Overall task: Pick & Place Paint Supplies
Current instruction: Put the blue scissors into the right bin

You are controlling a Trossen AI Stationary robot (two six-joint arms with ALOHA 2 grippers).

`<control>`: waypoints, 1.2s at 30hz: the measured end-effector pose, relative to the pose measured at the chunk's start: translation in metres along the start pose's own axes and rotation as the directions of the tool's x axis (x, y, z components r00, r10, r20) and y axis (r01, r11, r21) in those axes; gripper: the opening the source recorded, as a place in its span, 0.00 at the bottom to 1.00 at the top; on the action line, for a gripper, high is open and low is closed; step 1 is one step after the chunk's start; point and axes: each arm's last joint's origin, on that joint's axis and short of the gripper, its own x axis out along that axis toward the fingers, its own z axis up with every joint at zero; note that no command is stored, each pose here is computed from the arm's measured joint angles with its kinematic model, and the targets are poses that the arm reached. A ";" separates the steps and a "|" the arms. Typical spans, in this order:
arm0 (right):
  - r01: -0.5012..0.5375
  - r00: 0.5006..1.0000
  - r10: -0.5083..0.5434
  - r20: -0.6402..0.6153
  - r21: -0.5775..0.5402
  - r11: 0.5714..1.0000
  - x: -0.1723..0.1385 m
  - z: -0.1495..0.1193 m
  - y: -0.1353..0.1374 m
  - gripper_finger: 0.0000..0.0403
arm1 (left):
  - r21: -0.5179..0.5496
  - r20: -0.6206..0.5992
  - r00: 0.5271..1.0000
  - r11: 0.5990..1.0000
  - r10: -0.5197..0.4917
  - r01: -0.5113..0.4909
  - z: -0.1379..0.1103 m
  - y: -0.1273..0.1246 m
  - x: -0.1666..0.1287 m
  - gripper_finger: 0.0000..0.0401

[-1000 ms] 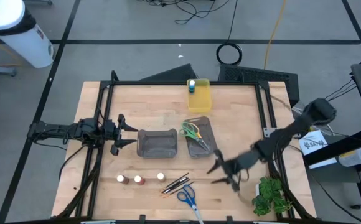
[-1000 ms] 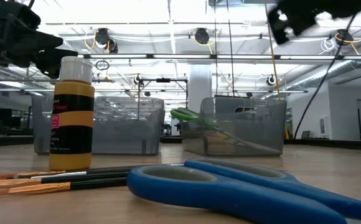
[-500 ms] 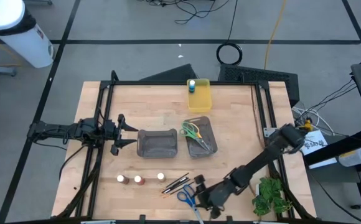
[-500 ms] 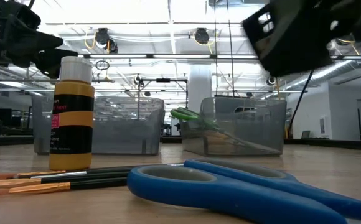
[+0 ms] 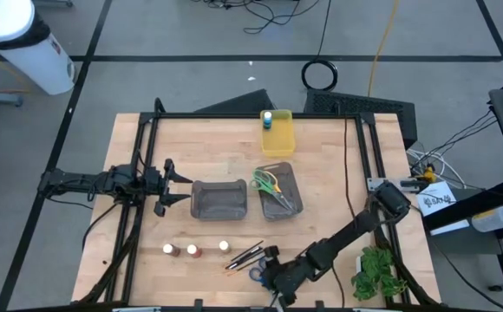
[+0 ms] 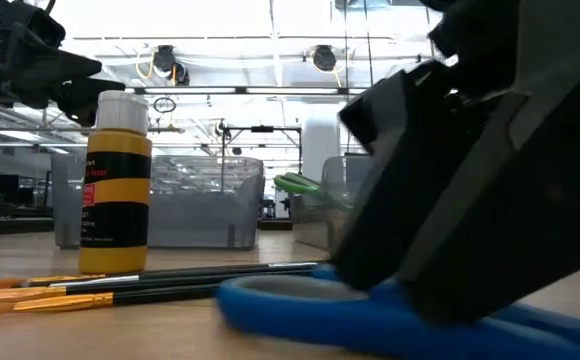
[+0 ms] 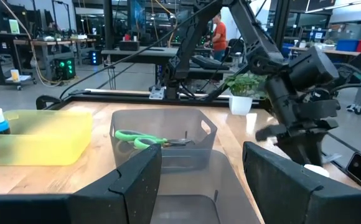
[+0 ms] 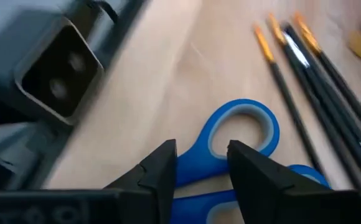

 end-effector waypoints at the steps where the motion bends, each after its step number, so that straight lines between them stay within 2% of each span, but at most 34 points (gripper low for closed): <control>1: 0.023 1.000 -0.023 -0.013 0.007 1.000 -0.004 -0.001 0.001 0.32 | 0.000 0.001 1.000 1.000 0.000 0.000 0.000 0.000 0.000 0.59; 7: 0.161 0.984 -0.158 -0.081 0.024 0.987 -0.034 -0.003 0.003 0.30 | 0.000 -0.001 1.000 1.000 0.000 0.000 0.000 0.000 0.000 0.59; 11: 0.299 0.949 -0.296 -0.112 0.016 0.954 -0.056 -0.007 0.004 0.28 | 0.000 0.000 1.000 1.000 0.000 0.000 0.000 0.000 0.000 0.59; 13: 0.371 0.926 -0.366 -0.093 0.044 0.928 -0.067 -0.006 0.003 0.27 | 0.000 0.001 1.000 1.000 0.000 0.000 0.000 0.000 0.000 0.59; 15: 0.390 0.921 -0.388 -0.048 0.095 0.916 -0.079 -0.002 0.008 0.25 | 0.000 0.000 1.000 1.000 0.000 0.000 0.000 0.000 0.000 0.59; 17: 0.352 0.935 -0.355 -0.001 0.127 0.927 -0.085 0.003 0.015 0.24 | 0.000 0.001 1.000 1.000 0.000 0.000 0.000 0.000 0.000 0.59; 20: 0.233 0.968 -0.245 0.056 0.162 0.959 -0.085 0.008 0.029 0.22 | 0.000 0.001 1.000 1.000 0.000 0.000 0.000 0.000 0.000 0.59; 23: 0.118 0.983 -0.142 0.118 0.191 0.974 -0.075 0.008 0.041 0.21 | 0.000 0.001 1.000 1.000 0.000 0.000 0.000 0.000 0.000 0.59; 25: 0.104 0.986 -0.123 0.113 0.161 0.981 -0.062 0.000 0.045 0.19 | 0.000 0.000 1.000 1.000 0.000 0.000 0.000 0.000 0.000 0.59; 29: 0.136 0.989 -0.141 0.033 0.125 0.983 -0.034 -0.020 0.044 0.15 | 0.000 0.001 1.000 1.000 0.000 0.000 0.000 0.000 0.000 0.59; 33: 0.050 0.994 -0.032 -0.107 0.162 0.986 -0.032 -0.026 0.039 0.09 | 0.000 0.001 1.000 1.000 -0.001 0.001 0.000 0.000 0.000 0.59; 36: -0.003 0.980 0.042 -0.194 0.198 0.980 -0.045 -0.027 0.041 0.03 | 0.000 0.001 1.000 1.000 -0.001 0.001 0.000 0.000 0.000 0.59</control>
